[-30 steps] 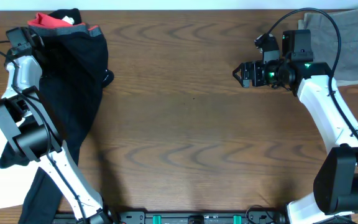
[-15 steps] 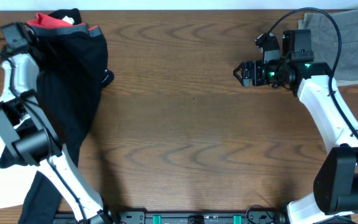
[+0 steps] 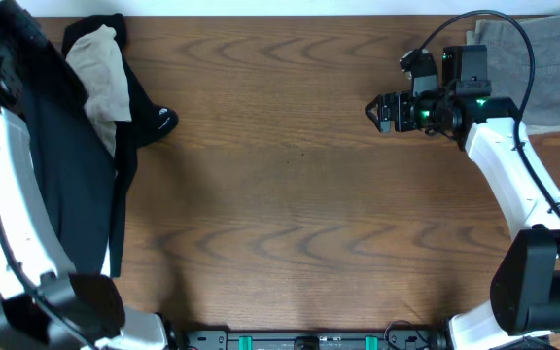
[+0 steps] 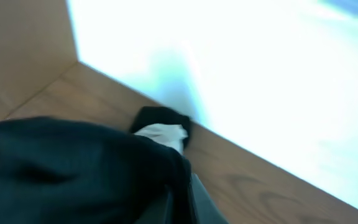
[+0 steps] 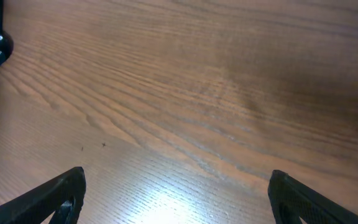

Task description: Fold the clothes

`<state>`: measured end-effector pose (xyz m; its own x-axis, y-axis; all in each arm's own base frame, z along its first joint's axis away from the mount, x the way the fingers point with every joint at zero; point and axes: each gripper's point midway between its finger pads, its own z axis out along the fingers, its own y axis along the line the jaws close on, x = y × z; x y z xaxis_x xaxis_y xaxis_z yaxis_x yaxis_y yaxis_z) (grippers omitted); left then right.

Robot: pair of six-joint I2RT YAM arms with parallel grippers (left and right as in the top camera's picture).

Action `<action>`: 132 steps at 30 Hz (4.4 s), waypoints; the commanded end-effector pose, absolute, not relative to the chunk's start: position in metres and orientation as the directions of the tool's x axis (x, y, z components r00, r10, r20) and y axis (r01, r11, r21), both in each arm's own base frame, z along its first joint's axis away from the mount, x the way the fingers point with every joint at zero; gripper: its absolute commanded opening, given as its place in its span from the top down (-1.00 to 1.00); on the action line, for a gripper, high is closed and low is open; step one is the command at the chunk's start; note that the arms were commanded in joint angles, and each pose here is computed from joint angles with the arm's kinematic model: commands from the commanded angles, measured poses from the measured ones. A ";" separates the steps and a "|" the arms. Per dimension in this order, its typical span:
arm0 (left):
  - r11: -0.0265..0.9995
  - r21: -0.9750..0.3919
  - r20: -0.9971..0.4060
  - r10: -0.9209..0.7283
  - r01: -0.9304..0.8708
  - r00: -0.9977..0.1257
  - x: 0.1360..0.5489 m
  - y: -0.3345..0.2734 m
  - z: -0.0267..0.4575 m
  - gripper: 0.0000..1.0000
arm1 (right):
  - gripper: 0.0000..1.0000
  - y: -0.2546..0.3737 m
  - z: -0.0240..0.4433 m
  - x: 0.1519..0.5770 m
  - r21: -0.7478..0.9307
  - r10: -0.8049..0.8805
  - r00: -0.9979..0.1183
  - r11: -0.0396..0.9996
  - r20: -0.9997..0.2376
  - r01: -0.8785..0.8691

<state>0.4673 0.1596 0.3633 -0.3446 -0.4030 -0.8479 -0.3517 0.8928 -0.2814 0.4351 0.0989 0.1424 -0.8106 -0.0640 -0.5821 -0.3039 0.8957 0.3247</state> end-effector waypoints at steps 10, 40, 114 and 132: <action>0.944 -0.330 -0.839 -0.279 0.028 -0.468 0.476 -0.014 0.380 0.88 | -0.82 0.097 0.150 0.437 0.380 0.001 -0.824 0.887 -0.566 -0.261; 0.859 -0.363 -0.799 -0.088 0.361 -0.595 0.464 -0.191 0.345 0.88 | -0.72 0.164 0.150 0.424 0.647 0.182 -0.723 0.622 -0.666 -0.440; 0.879 -0.349 -0.667 0.012 0.326 -0.745 0.460 -0.225 0.264 0.24 | 0.98 -0.038 0.146 0.366 0.115 0.210 -0.780 0.978 -0.590 0.176; 0.956 -0.037 -0.098 0.288 0.292 -0.953 0.339 -0.138 0.155 -0.52 | 0.98 -0.052 0.143 0.362 0.093 0.216 -0.785 0.976 -0.581 0.199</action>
